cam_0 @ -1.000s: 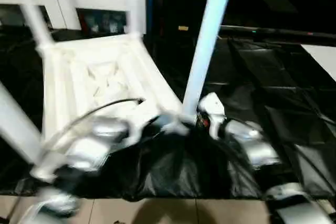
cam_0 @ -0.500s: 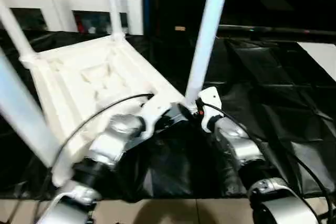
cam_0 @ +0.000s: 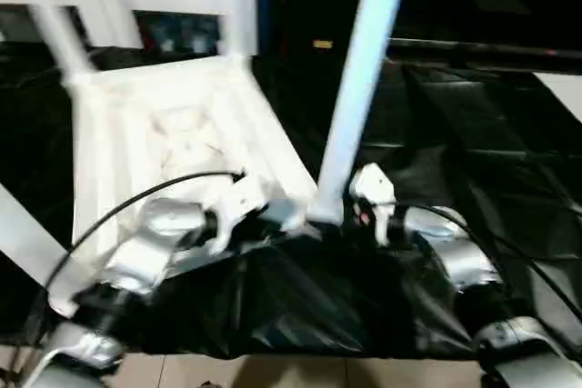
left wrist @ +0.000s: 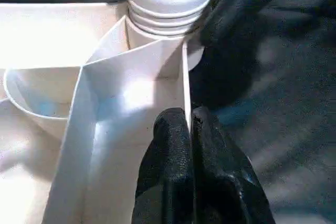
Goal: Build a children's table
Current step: Rotate leg to tighten
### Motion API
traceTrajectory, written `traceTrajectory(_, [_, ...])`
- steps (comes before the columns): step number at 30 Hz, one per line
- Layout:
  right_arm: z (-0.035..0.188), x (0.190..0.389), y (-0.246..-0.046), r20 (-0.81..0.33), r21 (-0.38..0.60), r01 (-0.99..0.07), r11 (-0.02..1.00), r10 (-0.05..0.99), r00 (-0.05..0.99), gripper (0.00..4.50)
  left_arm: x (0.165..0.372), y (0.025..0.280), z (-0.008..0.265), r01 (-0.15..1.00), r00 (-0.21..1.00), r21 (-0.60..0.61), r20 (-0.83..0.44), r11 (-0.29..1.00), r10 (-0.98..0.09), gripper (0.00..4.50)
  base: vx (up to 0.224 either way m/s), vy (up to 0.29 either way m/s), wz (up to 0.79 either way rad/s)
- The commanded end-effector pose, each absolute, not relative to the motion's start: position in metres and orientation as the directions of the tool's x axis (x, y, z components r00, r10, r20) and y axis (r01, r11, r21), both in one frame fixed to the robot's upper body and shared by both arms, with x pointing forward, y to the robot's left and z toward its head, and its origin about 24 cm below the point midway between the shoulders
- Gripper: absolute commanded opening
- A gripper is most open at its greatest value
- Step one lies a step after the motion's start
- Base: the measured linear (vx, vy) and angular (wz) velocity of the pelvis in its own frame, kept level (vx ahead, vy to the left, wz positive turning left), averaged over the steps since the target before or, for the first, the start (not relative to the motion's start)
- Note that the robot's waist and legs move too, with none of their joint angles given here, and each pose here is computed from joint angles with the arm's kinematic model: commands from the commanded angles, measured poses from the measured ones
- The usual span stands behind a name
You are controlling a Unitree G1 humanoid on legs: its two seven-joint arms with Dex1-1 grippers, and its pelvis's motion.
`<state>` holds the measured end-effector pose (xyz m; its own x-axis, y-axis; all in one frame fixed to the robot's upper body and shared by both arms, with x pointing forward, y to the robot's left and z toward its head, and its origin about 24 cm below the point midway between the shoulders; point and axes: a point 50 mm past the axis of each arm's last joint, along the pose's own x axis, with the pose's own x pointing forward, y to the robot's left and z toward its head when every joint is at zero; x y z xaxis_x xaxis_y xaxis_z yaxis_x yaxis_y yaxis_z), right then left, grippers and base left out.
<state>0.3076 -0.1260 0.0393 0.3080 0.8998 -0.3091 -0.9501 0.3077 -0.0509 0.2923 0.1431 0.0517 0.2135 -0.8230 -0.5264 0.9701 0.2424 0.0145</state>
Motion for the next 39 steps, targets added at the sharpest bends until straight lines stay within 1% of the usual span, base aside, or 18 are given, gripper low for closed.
traceTrajectory(1, [0.041, 0.304, -0.123, -0.302, -0.042, -0.964, 0.263, 0.916, 0.263, 3.85, 0.285, 0.132, 0.048, 0.988, 0.119, -0.019, -0.525, 0.152, -0.843, 0.0, 0.0, 0.0, 0.0])
traceTrajectory(2, [0.041, 0.299, -0.123, -0.325, -0.033, -0.979, 0.202, 0.924, 0.202, 3.85, 0.286, 0.136, 0.049, 0.99, 0.101, -0.026, -0.536, 0.137, -0.838, 0.0, 0.0, 0.0, 0.0])
traceTrajectory(5, [0.041, 0.294, -0.123, -0.345, -0.014, -0.99, 0.139, 0.929, 0.135, 3.51, 0.287, 0.14, 0.049, 0.992, 0.089, -0.03, -0.549, 0.126, -0.831, 0.0, 0.0, 0.0, 0.0])
traceTrajectory(8, [0.042, 0.292, -0.123, -0.347, -0.005, -0.993, 0.116, 0.931, 0.11, 3.46, 0.286, 0.142, 0.05, 0.993, 0.069, -0.043, -0.549, 0.111, -0.833, 0.0, 0.0, 0.0, 0.0])
traceTrajectory(9, [0.042, 0.292, -0.123, -0.347, -0.005, -0.993, 0.116, 0.931, 0.11, 3.18, 0.286, 0.142, 0.05, 0.993, 0.069, -0.043, -0.549, 0.111, -0.833, 0.0, 0.0, 0.0, 0.0])
traceTrajectory(13, [0.041, 0.289, -0.123, -0.359, 0.008, -0.996, 0.09, 0.93, 0.081, 3.07, 0.285, 0.143, 0.049, 0.993, 0.045, -0.063, -0.552, 0.096, -0.832, 0.0, 0.0, 0.0, 0.0])
traceTrajectory(15, [0.041, 0.288, -0.123, -0.361, 0.011, -0.996, 0.085, 0.93, 0.075, 2.75, 0.285, 0.143, 0.049, 0.993, 0.042, -0.066, -0.554, 0.094, -0.832, 0.0, 0.0, 0.0, 0.0])
traceTrajectory(20, [0.037, 0.285, -0.123, -0.37, 0.02, -0.997, 0.077, 0.927, 0.064, 2.65, 0.285, 0.143, 0.048, 0.992, 0.07, -0.048, -0.554, 0.116, -0.83, 0.0, 0.0, 0.0, 0.0])
traceTrajectory(24, [0.029, 0.289, -0.116, -0.34, 0.015, -0.981, 0.194, 0.924, 0.178, 2.64, 0.293, 0.135, 0.046, 0.974, 0.192, -0.004, -0.526, 0.229, -0.828, 0.0, 0.0, 0.0, 0.0])
traceTrajectory(25, [0.025, 0.295, -0.112, -0.32, 0.007, -0.952, 0.305, 0.903, 0.287, 2.64, 0.297, 0.129, 0.046, 0.959, 0.252, 0.019, -0.513, 0.283, -0.82, 0.0, 0.0, 0.0, 0.0])
traceTrajectory(26, [0.025, 0.295, -0.112, -0.32, 0.007, -0.952, 0.306, 0.902, 0.288, 2.64, 0.297, 0.128, 0.046, 0.959, 0.253, 0.019, -0.513, 0.284, -0.82, 0.0, 0.0, 0.0, 0.0])
traceTrajectory(27, [0.022, 0.301, -0.107, -0.312, 0.009, -0.916, 0.401, 0.872, 0.378, 2.63, 0.301, 0.122, 0.045, 0.943, 0.298, 0.027, -0.506, 0.33, -0.809, 0.0, 0.0, 0.0, 0.0])
traceTrajectory(30, [0.014, 0.315, -0.096, -0.307, 0.013, -0.798, 0.602, 0.762, 0.57, 2.63, 0.308, 0.104, 0.042, 0.903, 0.397, 0.056, -0.486, 0.426, -0.778, 0.0, -0.037, 0.0, -0.04])
traceTrajectory(31, [0.014, 0.315, -0.096, -0.307, 0.013, -0.798, 0.602, 0.762, 0.57, 2.63, 0.308, 0.104, 0.042, 0.903, 0.397, 0.056, -0.486, 0.426, -0.778, 0.0, -0.051, 0.007, -0.07])
traceTrajectory(32, [0.014, 0.317, -0.091, -0.298, 0.023, -0.766, 0.643, 0.735, 0.609, 2.63, 0.31, 0.097, 0.042, 0.891, 0.422, 0.059, -0.478, 0.451, -0.771, 0.0, 0.0, 0.0, 0.0])
traceTrajectory(35, [0.013, 0.322, -0.069, -0.294, 0.035, -0.684, 0.729, 0.661, 0.69, 2.63, 0.314, 0.076, 0.041, 0.856, 0.481, 0.064, -0.463, 0.513, -0.745, 0.0, 0.0, 0.0, 0.0])
traceTrajectory(37, [0.016, 0.322, -0.052, -0.268, 0.032, -0.684, 0.729, 0.665, 0.697, 2.63, 0.314, 0.064, 0.04, 0.852, 0.491, 0.082, -0.471, 0.517, -0.733, 0.0, 0.0, 0.0, 0.0])
traceTrajectory(39, [0.018, 0.322, -0.046, -0.25, 0.044, -0.698, 0.715, 0.684, 0.685, 2.63, 0.314, 0.06, 0.039, 0.857, 0.487, 0.095, -0.473, 0.507, -0.734, 0.0, 0.0, 0.0, 0.0])
